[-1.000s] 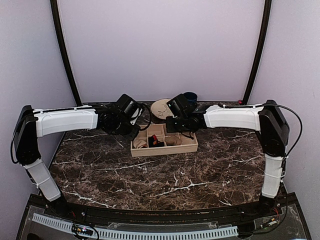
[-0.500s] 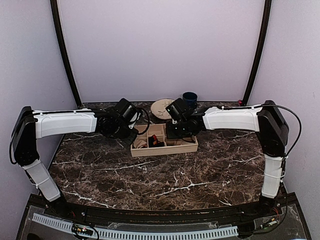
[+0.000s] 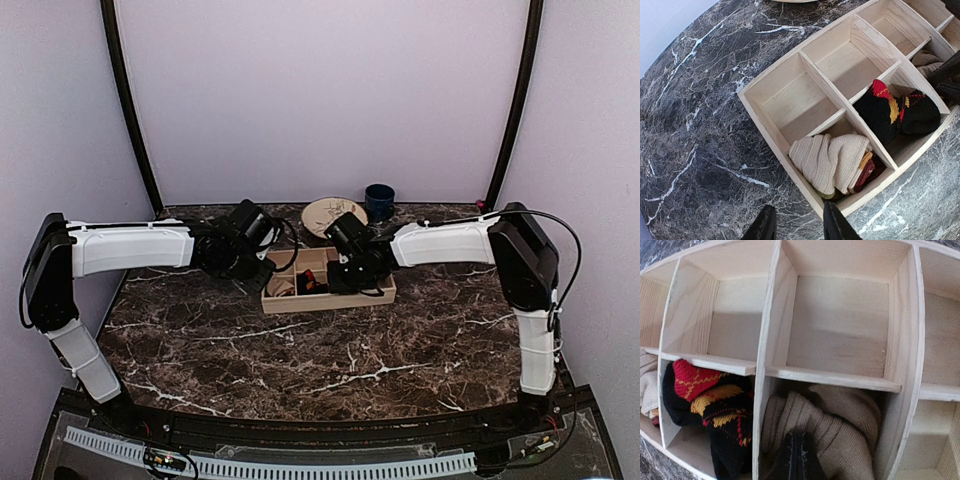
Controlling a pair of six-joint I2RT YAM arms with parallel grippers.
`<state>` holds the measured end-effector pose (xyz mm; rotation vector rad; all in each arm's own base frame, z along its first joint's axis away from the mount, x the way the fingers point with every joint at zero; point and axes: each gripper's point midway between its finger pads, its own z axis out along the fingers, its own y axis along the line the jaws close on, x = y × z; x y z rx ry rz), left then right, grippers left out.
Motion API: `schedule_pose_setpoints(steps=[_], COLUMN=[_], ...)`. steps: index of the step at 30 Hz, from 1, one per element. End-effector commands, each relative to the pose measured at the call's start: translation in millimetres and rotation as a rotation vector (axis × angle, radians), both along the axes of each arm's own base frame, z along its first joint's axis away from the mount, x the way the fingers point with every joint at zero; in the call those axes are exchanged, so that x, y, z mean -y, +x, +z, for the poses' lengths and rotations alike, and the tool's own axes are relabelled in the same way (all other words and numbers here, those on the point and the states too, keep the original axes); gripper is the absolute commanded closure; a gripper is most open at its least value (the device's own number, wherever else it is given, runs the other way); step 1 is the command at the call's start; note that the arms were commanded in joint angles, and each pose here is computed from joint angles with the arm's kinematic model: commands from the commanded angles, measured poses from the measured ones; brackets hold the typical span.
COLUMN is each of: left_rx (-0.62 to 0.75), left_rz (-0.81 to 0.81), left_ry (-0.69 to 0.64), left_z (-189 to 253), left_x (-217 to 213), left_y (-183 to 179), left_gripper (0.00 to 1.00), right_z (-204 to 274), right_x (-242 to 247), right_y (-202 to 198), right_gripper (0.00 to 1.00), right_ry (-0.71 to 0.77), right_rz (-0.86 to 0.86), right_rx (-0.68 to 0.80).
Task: Roll the socks
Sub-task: Adjust the sock in the storage box.
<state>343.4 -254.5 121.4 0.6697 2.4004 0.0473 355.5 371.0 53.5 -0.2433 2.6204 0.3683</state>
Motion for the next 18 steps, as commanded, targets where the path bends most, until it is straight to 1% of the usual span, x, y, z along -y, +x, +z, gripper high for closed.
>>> schedule_pose_setpoints(steps=[1, 3, 5, 10, 14, 16, 18], left_rx=[0.012, 0.012, 0.014, 0.034, 0.053, 0.058, 0.055], left_rz=[0.021, 0.026, 0.029, 0.042, 0.055, 0.061, 0.067], left_ry=[-0.006, -0.005, -0.006, -0.012, -0.011, -0.019, -0.023], left_z=[1, 1, 1, 5, 9, 12, 11], left_x=[-6, -8, -9, -12, -15, -16, -17], left_y=[3, 5, 6, 10, 14, 15, 14], left_gripper=[0.64, 0.64, 0.64, 0.64, 0.64, 0.64, 0.64], right_z=[-13, -11, -2, 39, 76, 87, 88], right_x=[-1, -2, -1, 3, 6, 9, 11], right_y=[1, 3, 9, 27, 36, 39, 39], right_gripper=[1.00, 1.00, 1.00, 1.00, 1.00, 1.00, 1.00], right_ry=[-0.013, -0.010, -0.004, 0.022, 0.071, 0.085, 0.075], right_rz=[-0.004, -0.006, -0.013, -0.038, -0.058, -0.069, -0.073], right_rx=[-0.058, -0.054, -0.019, 0.094, 0.180, 0.203, 0.197])
